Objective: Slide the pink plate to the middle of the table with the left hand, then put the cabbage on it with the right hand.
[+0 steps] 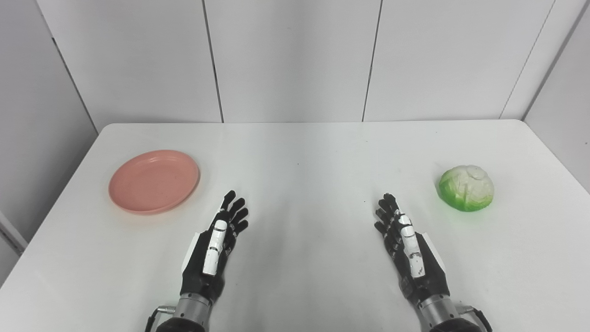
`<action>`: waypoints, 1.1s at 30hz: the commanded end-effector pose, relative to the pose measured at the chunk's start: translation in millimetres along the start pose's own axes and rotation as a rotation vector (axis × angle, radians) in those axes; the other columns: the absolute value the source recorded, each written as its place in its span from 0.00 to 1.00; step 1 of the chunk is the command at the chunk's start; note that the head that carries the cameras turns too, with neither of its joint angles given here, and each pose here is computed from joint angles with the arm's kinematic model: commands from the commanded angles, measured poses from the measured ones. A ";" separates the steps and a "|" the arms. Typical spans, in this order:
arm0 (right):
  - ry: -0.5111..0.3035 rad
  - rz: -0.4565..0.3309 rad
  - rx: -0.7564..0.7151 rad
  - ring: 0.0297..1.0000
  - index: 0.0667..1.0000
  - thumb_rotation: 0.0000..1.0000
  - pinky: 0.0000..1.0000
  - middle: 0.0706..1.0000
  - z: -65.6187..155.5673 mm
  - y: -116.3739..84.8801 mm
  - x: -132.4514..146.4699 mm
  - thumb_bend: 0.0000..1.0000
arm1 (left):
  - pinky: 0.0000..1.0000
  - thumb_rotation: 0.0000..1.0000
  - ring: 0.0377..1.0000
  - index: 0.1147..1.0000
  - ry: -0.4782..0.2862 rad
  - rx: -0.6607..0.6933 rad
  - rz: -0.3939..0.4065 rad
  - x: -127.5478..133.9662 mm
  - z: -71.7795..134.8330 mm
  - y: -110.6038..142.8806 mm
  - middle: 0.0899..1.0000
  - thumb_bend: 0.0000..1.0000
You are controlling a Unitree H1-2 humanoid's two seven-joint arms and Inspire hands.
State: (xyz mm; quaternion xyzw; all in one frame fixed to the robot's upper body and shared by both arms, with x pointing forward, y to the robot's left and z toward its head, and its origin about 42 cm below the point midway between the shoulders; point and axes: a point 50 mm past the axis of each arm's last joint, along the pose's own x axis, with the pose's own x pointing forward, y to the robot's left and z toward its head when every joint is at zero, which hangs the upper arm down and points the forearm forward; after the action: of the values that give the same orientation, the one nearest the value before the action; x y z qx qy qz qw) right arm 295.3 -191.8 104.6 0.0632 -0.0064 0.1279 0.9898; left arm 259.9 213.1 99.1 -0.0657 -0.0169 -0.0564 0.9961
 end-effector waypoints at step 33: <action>0.042 -0.036 -0.054 1.00 1.00 1.00 1.00 1.00 -15.2 -41.4 25.1 0.32 | 0.93 1.00 0.93 0.95 0.089 0.002 0.030 -8.5 -31.8 -2.3 0.95 0.51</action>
State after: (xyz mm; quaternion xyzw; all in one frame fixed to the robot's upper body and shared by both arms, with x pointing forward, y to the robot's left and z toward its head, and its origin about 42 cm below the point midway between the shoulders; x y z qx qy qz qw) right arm 294.5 -192.9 104.1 0.0634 -0.0168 0.1304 0.9893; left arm 263.0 209.5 99.6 -0.0651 -0.0265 -0.0590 0.9958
